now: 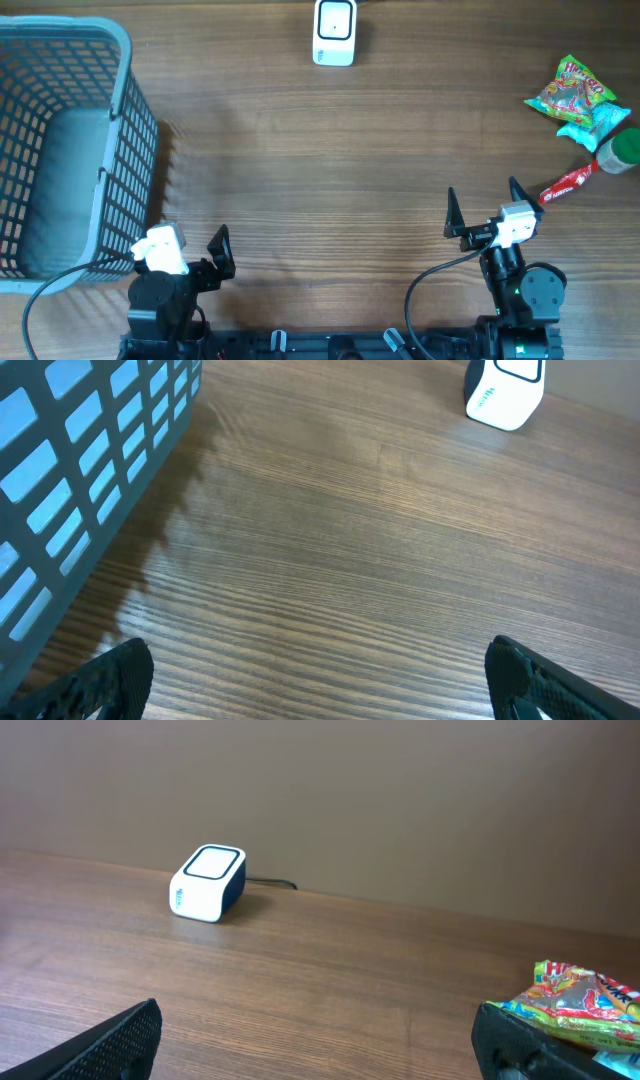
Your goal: Scan the item barcode
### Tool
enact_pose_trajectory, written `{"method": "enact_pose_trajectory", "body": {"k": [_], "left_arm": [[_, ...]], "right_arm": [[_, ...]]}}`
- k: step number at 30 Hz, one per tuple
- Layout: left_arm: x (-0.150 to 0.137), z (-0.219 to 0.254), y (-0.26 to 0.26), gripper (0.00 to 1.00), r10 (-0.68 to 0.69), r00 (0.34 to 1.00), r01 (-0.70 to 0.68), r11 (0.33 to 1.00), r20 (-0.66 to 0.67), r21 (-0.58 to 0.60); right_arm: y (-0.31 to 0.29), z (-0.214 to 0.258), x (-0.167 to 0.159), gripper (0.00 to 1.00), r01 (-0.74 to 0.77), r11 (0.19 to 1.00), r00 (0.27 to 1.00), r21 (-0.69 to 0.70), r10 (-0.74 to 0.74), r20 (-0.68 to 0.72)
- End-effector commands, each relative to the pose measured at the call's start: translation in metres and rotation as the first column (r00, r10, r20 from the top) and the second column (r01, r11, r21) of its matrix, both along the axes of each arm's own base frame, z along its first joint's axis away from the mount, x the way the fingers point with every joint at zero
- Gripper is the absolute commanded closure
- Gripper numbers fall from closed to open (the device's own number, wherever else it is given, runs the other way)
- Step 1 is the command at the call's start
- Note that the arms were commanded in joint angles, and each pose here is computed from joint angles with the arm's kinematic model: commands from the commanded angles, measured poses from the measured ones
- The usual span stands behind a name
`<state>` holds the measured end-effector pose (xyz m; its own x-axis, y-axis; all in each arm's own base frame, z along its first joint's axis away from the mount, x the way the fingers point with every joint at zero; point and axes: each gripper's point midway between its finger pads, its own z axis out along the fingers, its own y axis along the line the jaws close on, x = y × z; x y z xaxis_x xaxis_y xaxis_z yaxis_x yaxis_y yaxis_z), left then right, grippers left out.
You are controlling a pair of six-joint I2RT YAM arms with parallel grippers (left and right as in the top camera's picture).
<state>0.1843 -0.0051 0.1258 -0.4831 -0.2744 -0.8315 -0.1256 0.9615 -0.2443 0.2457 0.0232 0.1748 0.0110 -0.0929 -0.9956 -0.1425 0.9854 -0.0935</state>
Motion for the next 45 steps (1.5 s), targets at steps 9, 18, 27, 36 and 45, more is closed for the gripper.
{"method": "enact_pose_trajectory", "body": {"k": [9,18,27,36,45], "left_arm": [[0.000,0.000,0.000,0.00,0.000,1.000,0.000,1.000,0.006,0.004],[0.008,0.016,0.010,0.00,0.028,0.996,-0.033,0.997,0.080,0.069],[0.056,0.050,0.007,0.00,0.034,0.901,-0.051,0.998,0.433,0.030],[0.061,0.034,0.007,0.00,-0.007,0.900,-0.047,0.993,0.435,0.112],[0.061,0.033,0.004,0.00,-0.023,0.901,-0.029,0.993,0.434,0.114]], "right_arm": [[-0.001,0.003,0.000,0.00,0.010,1.000,1.000,0.017,-0.010,0.011],[-0.001,0.002,0.000,0.00,0.010,1.000,1.000,0.017,-0.010,0.010],[-0.001,0.002,0.000,0.00,0.010,1.000,1.000,0.017,-0.010,0.010],[-0.001,0.002,0.000,0.00,0.010,1.000,1.000,0.017,-0.010,0.010],[-0.001,0.002,0.000,0.00,0.010,1.000,1.000,0.017,-0.010,0.010]]}}
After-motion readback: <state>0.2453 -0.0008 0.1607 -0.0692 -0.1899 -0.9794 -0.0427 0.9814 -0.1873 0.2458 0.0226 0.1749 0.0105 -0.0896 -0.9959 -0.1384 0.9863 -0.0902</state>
